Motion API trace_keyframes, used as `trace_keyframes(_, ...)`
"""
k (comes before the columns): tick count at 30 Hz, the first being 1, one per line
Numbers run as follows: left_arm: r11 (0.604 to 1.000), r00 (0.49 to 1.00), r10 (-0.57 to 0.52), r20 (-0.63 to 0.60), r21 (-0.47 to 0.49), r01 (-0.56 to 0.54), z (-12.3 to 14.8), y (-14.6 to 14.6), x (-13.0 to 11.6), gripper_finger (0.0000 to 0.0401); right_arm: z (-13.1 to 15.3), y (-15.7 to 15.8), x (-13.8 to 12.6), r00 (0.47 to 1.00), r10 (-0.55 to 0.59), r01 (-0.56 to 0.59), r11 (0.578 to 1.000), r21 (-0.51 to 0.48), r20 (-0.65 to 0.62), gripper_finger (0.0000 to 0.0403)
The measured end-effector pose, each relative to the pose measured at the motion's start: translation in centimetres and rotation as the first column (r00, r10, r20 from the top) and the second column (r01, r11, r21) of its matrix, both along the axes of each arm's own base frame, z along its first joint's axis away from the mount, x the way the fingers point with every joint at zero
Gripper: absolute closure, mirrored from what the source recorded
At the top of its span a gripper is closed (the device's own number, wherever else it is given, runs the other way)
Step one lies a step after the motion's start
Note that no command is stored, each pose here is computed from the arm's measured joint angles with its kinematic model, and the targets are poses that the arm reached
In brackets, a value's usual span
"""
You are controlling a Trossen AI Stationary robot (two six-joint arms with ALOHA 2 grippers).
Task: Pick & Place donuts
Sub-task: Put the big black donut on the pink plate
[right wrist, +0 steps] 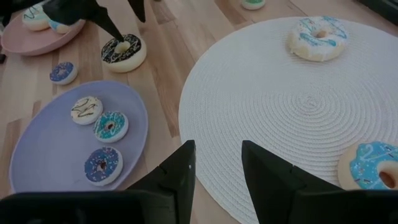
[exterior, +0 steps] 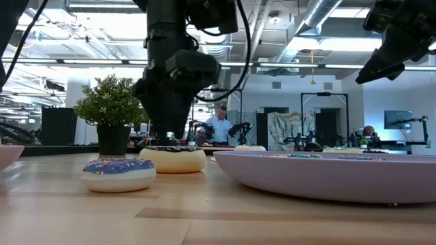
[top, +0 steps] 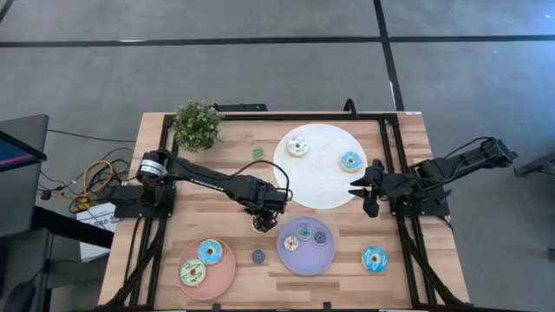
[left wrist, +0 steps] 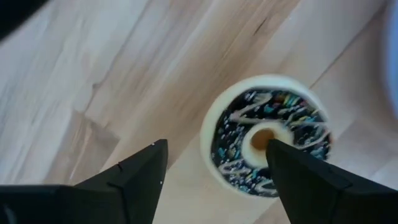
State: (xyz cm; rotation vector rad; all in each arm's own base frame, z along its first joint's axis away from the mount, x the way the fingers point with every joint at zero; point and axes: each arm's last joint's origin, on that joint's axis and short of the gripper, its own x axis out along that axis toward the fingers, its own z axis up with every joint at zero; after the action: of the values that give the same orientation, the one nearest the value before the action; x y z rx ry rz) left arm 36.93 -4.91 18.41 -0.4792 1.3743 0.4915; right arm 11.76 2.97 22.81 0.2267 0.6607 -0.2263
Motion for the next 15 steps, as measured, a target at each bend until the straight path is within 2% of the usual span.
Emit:
trace_keyframes(9,1.000,1.000,-0.010,-0.026,-0.003,0.010,-0.9,-0.1,-0.1,0.0136,0.0,0.0,0.1,1.000,-0.006,0.006,1.000,0.008,0.006,0.0282)
trace_keyframes(15,0.996,0.996,-0.082,-0.043,-0.025,0.081,-1.6,-0.2,0.0,0.0136,0.0,0.0,0.1,1.000,-0.009,0.009,1.000,0.006,0.007,0.0282)
